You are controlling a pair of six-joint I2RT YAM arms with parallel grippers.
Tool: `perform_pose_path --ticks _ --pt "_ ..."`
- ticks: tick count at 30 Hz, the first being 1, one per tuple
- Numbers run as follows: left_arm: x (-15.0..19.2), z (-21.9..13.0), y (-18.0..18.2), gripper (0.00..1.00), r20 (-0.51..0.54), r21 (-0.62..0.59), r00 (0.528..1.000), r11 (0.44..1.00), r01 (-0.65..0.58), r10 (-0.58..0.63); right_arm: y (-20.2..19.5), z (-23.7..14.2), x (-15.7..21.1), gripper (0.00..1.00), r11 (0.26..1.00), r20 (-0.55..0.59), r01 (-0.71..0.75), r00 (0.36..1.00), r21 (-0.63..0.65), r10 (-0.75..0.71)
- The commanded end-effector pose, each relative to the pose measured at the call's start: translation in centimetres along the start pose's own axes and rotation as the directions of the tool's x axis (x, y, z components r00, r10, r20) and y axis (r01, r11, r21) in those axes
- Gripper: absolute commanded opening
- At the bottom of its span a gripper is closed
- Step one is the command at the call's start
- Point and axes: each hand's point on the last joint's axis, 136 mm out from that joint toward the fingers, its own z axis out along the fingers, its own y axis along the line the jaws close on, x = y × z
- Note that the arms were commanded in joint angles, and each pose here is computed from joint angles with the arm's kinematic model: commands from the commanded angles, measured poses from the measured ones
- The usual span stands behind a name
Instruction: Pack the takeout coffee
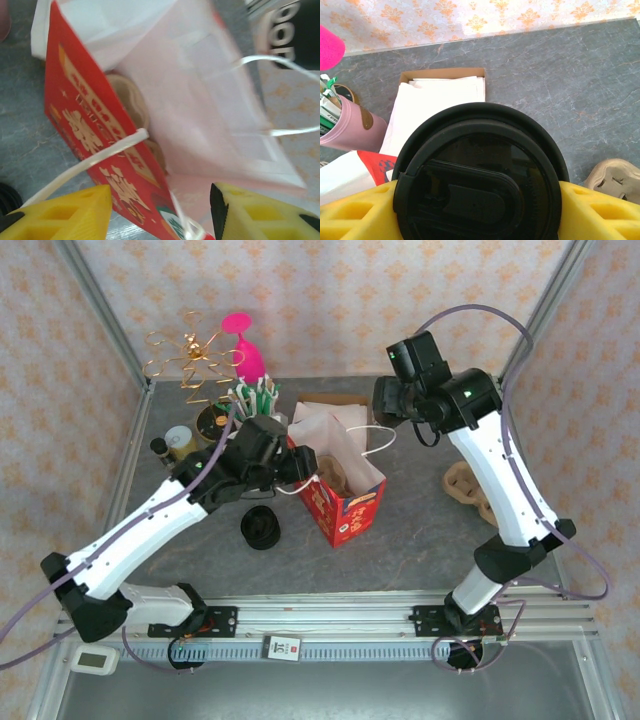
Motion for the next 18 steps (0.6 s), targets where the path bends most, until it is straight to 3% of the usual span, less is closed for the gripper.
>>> perform_pose_path --ticks 1,7,11,14,18 --pt "-0.8 1.7 -1.1 0.54 0.032 0.035 0.999 0.999 0.036 -0.037 -0.7 -1.4 0.4 0.69 1.000 -0.003 -0.015 1.000 -0.014 0.015" --pt "-1.5 3.5 -1.1 0.42 0.061 0.010 0.998 1.000 0.023 -0.023 -0.1 -2.4 0.3 0.68 0.998 -0.003 -0.021 1.000 -0.067 0.021" --pt "-1.8 4.0 -0.4 0.28 0.055 -0.056 0.998 0.998 -0.015 0.018 0.4 -2.9 0.0 0.68 0.996 0.006 -0.014 1.000 -0.091 0.015" --pt "-2.2 3.7 -0.1 0.17 0.056 -0.086 0.997 0.995 -0.048 0.053 0.6 -3.4 -0.3 0.68 0.994 0.018 -0.019 1.000 -0.105 0.021" --pt "-2.8 3.1 0.5 0.10 0.035 -0.106 0.994 0.989 -0.103 0.107 1.0 -3.9 -0.7 0.68 0.991 0.027 -0.022 0.999 -0.131 0.026"
